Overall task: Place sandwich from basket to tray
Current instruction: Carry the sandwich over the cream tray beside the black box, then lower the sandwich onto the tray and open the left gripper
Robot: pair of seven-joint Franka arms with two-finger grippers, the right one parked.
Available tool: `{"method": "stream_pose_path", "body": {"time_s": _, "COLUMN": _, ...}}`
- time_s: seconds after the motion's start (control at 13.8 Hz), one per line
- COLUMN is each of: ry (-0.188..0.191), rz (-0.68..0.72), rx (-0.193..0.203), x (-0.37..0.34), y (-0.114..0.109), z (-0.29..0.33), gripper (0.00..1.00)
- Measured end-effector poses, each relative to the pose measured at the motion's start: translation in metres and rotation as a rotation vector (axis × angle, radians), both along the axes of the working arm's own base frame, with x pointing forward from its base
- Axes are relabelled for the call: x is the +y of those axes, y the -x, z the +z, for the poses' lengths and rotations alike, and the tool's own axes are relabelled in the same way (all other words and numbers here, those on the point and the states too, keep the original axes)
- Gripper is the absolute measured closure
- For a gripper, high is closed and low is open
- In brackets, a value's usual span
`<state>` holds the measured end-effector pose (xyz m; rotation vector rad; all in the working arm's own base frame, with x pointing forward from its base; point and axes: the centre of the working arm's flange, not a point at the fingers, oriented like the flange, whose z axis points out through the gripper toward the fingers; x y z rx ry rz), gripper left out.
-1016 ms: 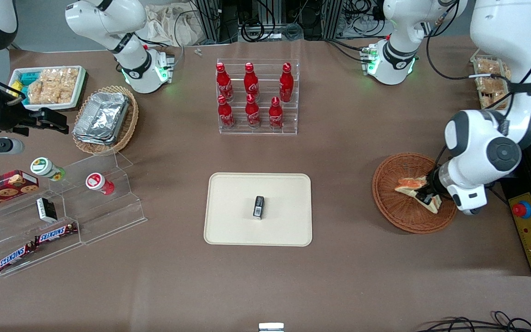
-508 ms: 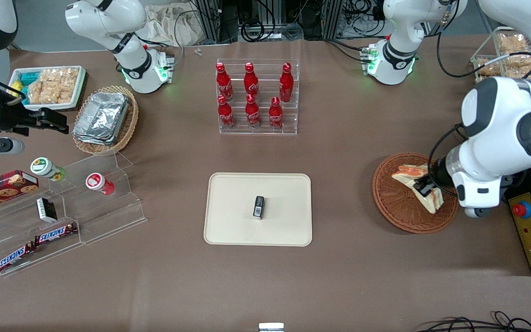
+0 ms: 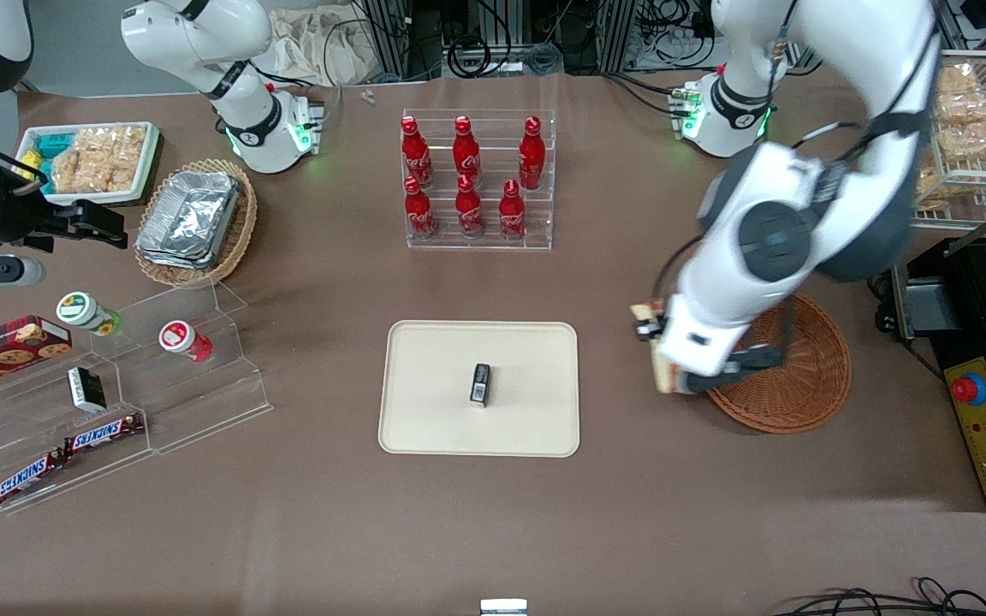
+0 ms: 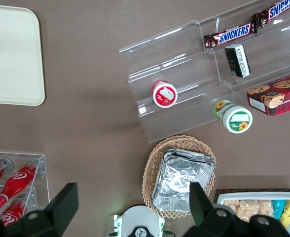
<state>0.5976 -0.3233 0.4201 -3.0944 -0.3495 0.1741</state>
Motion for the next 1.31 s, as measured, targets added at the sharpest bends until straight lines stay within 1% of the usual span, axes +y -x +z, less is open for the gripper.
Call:
{"method": "stream_pose_path", "body": {"time_s": 0.07, "ry": 0.001, "rz": -0.044, "rx": 0.018, "x": -0.030, "y": 0.004, "z": -0.024, "gripper": 0.83}}
{"method": "stream_pose_path", "body": {"time_s": 0.15, "ry": 0.006, "rz": -0.073, "rx": 0.025, "x": -0.053, "y": 0.006, "z": -0.046, "gripper": 0.83}}
{"method": "stream_pose_path", "body": {"time_s": 0.29, "ry": 0.030, "rz": -0.101, "rx": 0.021, "x": -0.077, "y": 0.000, "z": -0.082, "gripper": 0.83}}
{"method": "stream_pose_path", "body": {"time_s": 0.36, "ry": 0.035, "rz": -0.122, "rx": 0.009, "x": -0.081, "y": -0.003, "z": -0.097, "gripper": 0.83}}
{"method": "stream_pose_path", "body": {"time_s": 0.51, "ry": 0.004, "rz": -0.171, "rx": -0.023, "x": -0.086, "y": -0.007, "z": -0.124, "gripper": 0.83}}
{"method": "stream_pose_path", "body": {"time_s": 0.65, "ry": -0.005, "rz": -0.210, "rx": -0.047, "x": -0.095, "y": -0.006, "z": -0.149, "gripper": 0.83}}
{"method": "stream_pose_path", "body": {"time_s": 0.8, "ry": -0.013, "rz": -0.254, "rx": -0.061, "x": -0.105, "y": -0.003, "z": -0.168, "gripper": 0.83}}
{"method": "stream_pose_path", "body": {"time_s": 0.94, "ry": 0.001, "rz": -0.283, "rx": -0.086, "x": -0.109, "y": -0.004, "z": -0.174, "gripper": 0.83}}
{"method": "stream_pose_path", "body": {"time_s": 1.31, "ry": 0.020, "rz": -0.299, "rx": -0.104, "x": -0.111, "y": -0.007, "z": -0.184, "gripper": 0.83}}
